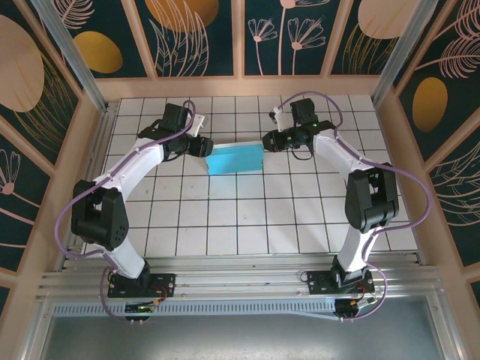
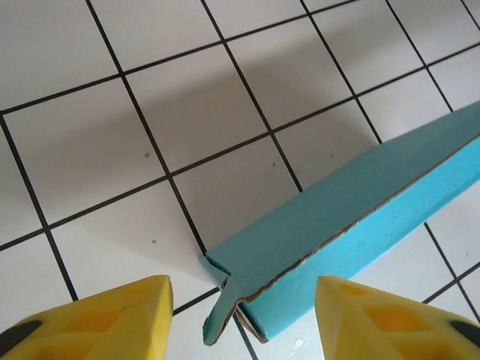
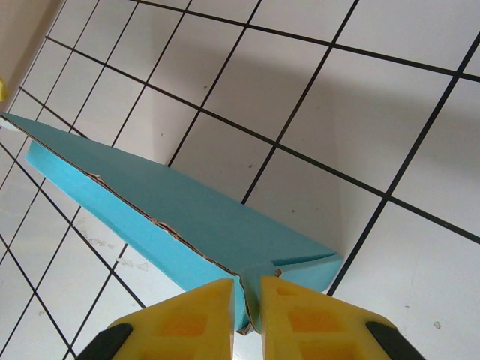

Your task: Fold the paper box

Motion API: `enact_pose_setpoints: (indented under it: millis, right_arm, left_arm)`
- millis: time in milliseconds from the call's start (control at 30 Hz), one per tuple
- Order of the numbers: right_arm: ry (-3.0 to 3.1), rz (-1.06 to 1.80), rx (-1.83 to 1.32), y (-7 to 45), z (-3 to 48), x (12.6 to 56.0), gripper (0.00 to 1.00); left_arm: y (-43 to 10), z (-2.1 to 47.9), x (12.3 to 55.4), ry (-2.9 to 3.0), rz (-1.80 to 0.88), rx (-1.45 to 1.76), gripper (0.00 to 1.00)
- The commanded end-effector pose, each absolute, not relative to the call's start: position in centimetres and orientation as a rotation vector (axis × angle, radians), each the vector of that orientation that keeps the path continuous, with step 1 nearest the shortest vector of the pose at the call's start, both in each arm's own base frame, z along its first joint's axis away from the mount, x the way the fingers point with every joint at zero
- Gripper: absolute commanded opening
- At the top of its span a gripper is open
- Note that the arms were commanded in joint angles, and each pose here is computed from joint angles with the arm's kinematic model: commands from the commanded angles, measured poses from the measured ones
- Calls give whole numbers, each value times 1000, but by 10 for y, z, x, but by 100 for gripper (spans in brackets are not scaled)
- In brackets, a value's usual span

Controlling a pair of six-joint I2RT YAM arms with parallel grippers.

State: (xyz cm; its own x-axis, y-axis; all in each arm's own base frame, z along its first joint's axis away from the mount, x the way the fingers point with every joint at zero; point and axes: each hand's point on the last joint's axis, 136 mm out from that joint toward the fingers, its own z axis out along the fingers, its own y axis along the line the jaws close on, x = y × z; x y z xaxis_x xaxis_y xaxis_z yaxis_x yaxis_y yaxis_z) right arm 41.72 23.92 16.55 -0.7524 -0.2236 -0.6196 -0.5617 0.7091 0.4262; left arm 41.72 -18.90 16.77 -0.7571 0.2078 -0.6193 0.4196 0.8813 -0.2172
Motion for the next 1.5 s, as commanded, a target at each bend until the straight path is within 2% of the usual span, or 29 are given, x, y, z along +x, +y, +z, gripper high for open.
enact_pose_setpoints:
  millis: [0, 100, 633, 800, 1467]
  right_arm:
    - [2384, 825, -617, 243, 163, 416, 17]
    - [2382, 824, -619, 243, 163, 416, 17]
    - [2397, 805, -581, 243, 162, 419, 15]
    - [2402, 781, -527, 241, 164, 422, 12]
    - [2428, 809, -527, 249, 154, 409, 9]
  left_arm:
    - [-190, 170, 419, 2448, -462, 443, 48]
    - [-191, 157, 421, 2492, -461, 446, 43]
    - [-188, 155, 416, 2519, -460, 411, 29]
    - [-199, 165, 413, 2499, -570, 388, 20]
    - [-208, 159, 408, 2513, -676, 332, 17]
